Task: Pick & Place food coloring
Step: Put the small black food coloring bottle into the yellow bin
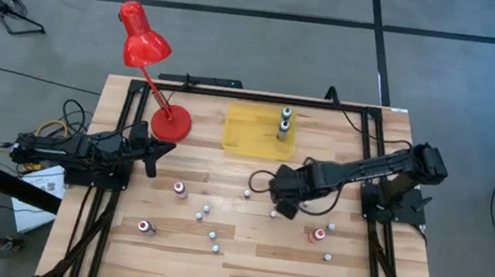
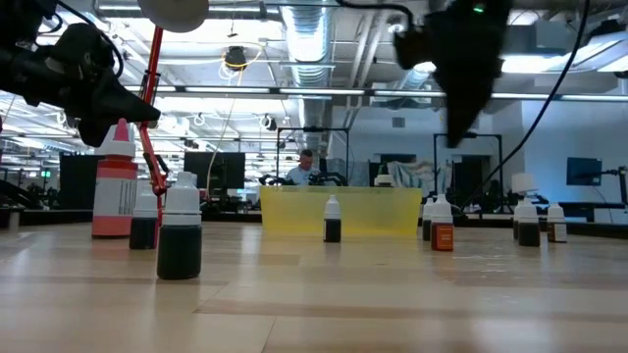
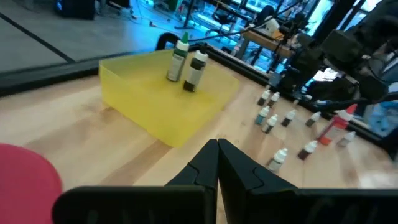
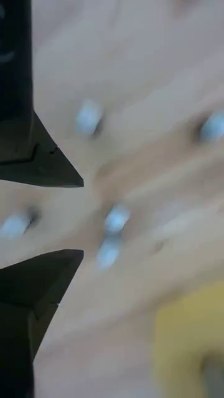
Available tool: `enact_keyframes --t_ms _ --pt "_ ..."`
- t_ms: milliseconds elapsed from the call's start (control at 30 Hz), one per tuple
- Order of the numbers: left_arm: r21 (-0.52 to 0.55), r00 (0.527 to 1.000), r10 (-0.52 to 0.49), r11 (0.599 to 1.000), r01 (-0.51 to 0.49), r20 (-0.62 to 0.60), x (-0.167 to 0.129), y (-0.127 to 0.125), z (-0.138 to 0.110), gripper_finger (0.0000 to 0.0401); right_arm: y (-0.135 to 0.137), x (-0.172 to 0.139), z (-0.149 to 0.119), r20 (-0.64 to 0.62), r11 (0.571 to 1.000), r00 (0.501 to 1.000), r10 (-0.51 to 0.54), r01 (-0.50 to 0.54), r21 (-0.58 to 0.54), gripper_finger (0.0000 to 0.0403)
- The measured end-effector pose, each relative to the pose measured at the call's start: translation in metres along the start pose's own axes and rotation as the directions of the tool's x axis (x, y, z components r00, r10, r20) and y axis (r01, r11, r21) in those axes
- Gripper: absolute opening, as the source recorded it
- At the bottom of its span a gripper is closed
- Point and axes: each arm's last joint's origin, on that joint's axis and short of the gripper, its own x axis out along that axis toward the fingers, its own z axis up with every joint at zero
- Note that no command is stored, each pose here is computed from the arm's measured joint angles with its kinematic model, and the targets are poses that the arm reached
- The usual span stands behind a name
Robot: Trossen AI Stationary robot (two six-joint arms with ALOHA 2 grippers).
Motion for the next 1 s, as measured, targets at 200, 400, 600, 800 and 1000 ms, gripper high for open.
enact_keyframes --t_ms 200,400,600,800,1000 --pt "-0.056 0.994 -0.102 0.993 0.099 -0.048 0.000 -0.003 -0.001 0.0000 0.003 0.001 0.019 0.090 0.980 0.979 0.185 -0.190 0.054 0.0176" --pt "-0.090 0.989 -0.132 0.988 0.126 -0.060 0.000 -0.004 -0.001 0.0000 0.006 0.001 0.040 0.254 0.961 0.930 0.265 -0.276 0.008 0.0201" --pt "-0.091 0.989 -0.132 0.988 0.127 -0.059 -0.001 -0.004 -0.001 0.0000 0.018 0.017 0.053 0.316 0.953 0.903 0.292 -0.247 -0.174 0.0227" --pt "-0.087 0.989 -0.125 0.989 0.119 -0.074 -0.001 -0.003 -0.002 0.0000 0.028 0.050 0.058 0.286 0.941 0.918 0.276 -0.197 -0.275 0.0224" --pt "-0.089 0.989 -0.125 0.989 0.118 -0.074 -0.001 -0.003 -0.002 0.0000 0.024 0.070 0.061 0.247 0.942 0.939 0.240 -0.163 -0.292 0.0218"
